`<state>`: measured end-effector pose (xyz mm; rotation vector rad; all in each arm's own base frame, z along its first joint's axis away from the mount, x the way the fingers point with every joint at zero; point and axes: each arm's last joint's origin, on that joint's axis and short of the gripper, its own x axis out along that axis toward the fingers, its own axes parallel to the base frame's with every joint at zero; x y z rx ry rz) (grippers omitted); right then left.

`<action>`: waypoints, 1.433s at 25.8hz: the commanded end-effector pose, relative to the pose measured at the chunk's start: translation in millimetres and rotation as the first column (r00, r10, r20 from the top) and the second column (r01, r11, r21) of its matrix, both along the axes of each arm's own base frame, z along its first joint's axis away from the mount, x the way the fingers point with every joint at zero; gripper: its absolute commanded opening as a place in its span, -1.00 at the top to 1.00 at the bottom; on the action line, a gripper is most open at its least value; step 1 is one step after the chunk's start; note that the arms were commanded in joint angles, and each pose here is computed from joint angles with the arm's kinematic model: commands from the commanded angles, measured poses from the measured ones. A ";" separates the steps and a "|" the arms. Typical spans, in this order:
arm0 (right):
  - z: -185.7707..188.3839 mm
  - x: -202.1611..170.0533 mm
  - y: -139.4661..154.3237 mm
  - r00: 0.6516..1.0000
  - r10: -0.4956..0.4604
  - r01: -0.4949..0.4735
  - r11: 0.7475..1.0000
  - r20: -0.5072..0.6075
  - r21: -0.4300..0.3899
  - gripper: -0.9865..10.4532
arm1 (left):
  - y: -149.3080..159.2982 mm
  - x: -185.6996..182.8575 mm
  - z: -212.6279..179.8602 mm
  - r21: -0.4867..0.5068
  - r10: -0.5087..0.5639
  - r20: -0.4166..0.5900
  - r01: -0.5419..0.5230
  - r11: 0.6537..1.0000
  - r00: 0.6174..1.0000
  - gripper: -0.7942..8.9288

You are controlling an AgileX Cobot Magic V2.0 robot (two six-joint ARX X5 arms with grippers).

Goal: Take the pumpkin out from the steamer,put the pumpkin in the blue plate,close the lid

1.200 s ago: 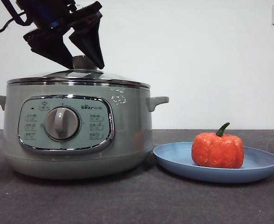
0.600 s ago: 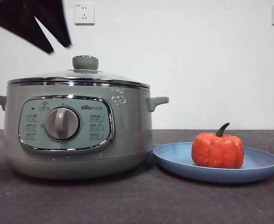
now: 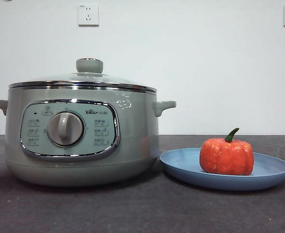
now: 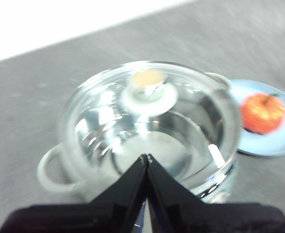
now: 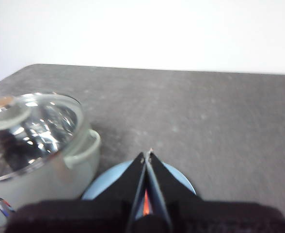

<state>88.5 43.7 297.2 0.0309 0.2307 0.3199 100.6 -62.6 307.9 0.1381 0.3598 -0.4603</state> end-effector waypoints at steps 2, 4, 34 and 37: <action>-2.4 -5.0 -3.5 0.998 -0.054 0.057 0.990 -0.028 0.131 0.86 | 16.7 -25.2 -15.0 -0.102 0.026 0.082 -0.017 0.995 0.996 0.85; -1.8 -4.9 -5.1 0.994 -0.106 0.110 0.981 -0.030 0.159 0.86 | 21.7 -32.7 -17.8 -0.113 0.032 0.055 -0.025 0.993 0.998 0.84; -6.2 -4.3 -6.8 0.983 -0.171 0.176 0.978 -0.061 0.111 0.86 | 61.2 -57.3 -29.4 -0.152 0.482 0.271 -0.458 0.876 0.833 0.84; -6.4 -4.4 -6.9 0.983 -0.174 0.180 0.978 -0.062 0.109 0.86 | 61.2 -47.5 -54.9 -0.145 0.476 0.264 -0.454 0.879 0.839 0.84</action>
